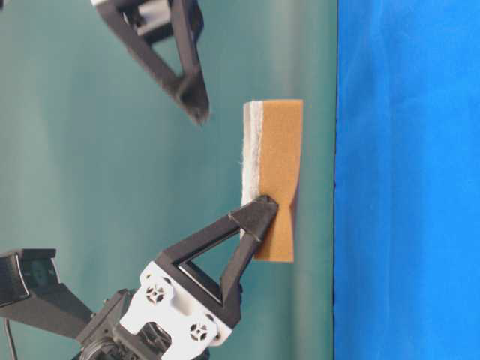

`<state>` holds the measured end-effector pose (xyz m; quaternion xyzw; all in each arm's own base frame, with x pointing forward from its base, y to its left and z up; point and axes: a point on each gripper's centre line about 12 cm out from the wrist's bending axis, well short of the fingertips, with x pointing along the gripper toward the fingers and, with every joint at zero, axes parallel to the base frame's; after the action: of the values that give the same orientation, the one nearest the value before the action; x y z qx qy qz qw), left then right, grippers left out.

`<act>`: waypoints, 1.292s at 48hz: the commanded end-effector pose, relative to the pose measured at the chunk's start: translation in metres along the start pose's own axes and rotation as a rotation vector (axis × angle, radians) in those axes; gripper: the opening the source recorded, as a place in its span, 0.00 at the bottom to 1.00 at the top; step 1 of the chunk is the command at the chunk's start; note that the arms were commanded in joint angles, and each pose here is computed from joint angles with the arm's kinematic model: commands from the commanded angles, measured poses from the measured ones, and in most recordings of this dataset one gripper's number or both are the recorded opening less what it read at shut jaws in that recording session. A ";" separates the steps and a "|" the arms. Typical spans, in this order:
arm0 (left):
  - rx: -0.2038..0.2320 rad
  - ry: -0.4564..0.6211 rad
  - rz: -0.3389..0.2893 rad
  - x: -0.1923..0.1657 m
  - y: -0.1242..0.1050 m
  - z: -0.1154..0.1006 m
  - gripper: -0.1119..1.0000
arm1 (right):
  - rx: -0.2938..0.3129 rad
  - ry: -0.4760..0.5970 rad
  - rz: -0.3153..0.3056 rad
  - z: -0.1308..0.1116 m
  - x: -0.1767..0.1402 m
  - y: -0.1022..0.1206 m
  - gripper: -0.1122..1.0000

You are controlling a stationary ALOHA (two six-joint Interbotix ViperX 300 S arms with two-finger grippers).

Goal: Hand over the sponge with the left arm and wipe it with the right arm.
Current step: 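Lift the sponge with the left gripper and carry it toward the right gripper, then close the right gripper on the sponge's free end beside the left gripper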

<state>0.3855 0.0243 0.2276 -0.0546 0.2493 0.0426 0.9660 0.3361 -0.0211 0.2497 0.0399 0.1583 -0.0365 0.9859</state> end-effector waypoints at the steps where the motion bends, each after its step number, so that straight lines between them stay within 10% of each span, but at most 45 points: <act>1: -0.001 -0.029 0.000 -0.005 0.000 0.009 0.46 | -0.002 -0.035 0.004 0.015 0.007 0.002 0.74; 49: -0.001 -0.028 0.004 -0.006 0.002 0.009 0.43 | -0.003 0.152 -0.020 -0.018 0.057 -0.005 0.73; 62: 0.002 -0.022 0.005 -0.005 0.002 0.008 0.34 | -0.034 0.183 -0.018 -0.021 0.056 -0.005 0.34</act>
<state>0.3836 0.0265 0.2238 -0.0542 0.2595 0.0454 0.9631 0.3802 -0.0272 0.2035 0.0294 0.2532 -0.0393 0.9662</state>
